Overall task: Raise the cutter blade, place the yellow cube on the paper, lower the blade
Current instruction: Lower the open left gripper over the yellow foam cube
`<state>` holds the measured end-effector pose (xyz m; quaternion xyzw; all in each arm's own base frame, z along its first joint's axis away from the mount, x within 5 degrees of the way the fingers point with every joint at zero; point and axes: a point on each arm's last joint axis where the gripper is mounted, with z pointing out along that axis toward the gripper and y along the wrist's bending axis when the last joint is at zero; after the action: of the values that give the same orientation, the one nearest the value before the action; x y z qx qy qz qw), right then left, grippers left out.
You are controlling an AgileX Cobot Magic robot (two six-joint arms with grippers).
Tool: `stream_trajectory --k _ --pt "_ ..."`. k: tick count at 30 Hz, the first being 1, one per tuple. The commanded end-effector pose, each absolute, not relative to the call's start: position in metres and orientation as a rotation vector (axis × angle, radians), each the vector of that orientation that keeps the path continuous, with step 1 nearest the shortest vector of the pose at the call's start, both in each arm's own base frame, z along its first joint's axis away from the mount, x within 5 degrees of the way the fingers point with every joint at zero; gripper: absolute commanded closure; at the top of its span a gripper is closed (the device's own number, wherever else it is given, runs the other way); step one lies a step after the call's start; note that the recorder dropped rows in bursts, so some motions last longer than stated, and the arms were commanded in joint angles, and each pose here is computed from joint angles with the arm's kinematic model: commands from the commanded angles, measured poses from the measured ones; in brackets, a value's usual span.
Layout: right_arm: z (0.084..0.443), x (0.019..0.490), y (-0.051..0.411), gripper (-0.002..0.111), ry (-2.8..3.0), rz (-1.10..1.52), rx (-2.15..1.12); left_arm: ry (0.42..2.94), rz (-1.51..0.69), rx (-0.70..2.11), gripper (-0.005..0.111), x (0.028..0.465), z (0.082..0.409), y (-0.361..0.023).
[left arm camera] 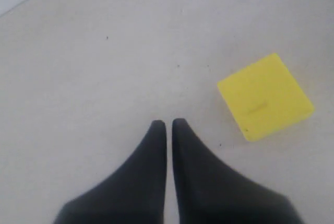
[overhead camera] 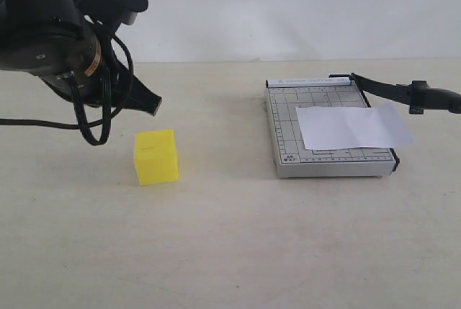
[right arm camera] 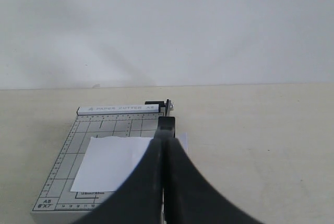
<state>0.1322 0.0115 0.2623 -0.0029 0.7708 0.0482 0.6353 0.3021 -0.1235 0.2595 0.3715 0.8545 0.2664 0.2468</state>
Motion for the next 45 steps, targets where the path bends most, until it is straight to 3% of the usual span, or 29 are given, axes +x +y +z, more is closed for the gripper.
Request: stream_trajectory --k 1,3,8,11,25,29,32,35,39,45 --pt "0.262 0.132 0.012 0.108 1.757 0.104 -0.016 2.388 0.661 0.993 0.093 0.296 0.248 -0.123" --pt "0.262 0.132 0.012 0.108 1.757 0.104 -0.016 2.393 0.588 0.953 0.083 0.296 0.247 -0.127" --pt "0.262 0.132 0.012 0.108 1.757 0.104 -0.016 2.390 0.509 0.894 0.045 0.297 0.246 -0.132" --pt "0.262 0.132 0.012 0.108 1.757 0.104 -0.016 2.394 0.498 0.869 0.036 0.297 0.246 -0.132" --pt "0.262 0.132 0.012 0.108 1.757 0.104 -0.016 2.423 0.385 0.821 0.036 0.295 0.244 -0.138" --pt "0.262 0.132 0.012 0.108 1.757 0.104 -0.016 2.394 0.252 0.658 0.036 0.300 0.246 -0.145" --pt "0.262 0.132 0.012 0.108 1.757 0.104 -0.016 2.424 0.285 0.671 0.036 0.303 0.236 -0.145" --pt "0.262 0.132 0.012 0.108 1.757 0.104 -0.016 2.436 0.361 0.722 0.025 0.310 0.221 -0.145" --pt "0.262 0.132 0.012 0.108 1.757 0.104 -0.016 2.427 0.410 0.748 0.023 0.314 0.213 -0.145" --pt "0.262 0.132 0.012 0.108 1.757 0.104 -0.016 2.456 0.330 0.505 0.023 0.316 0.212 -0.145"
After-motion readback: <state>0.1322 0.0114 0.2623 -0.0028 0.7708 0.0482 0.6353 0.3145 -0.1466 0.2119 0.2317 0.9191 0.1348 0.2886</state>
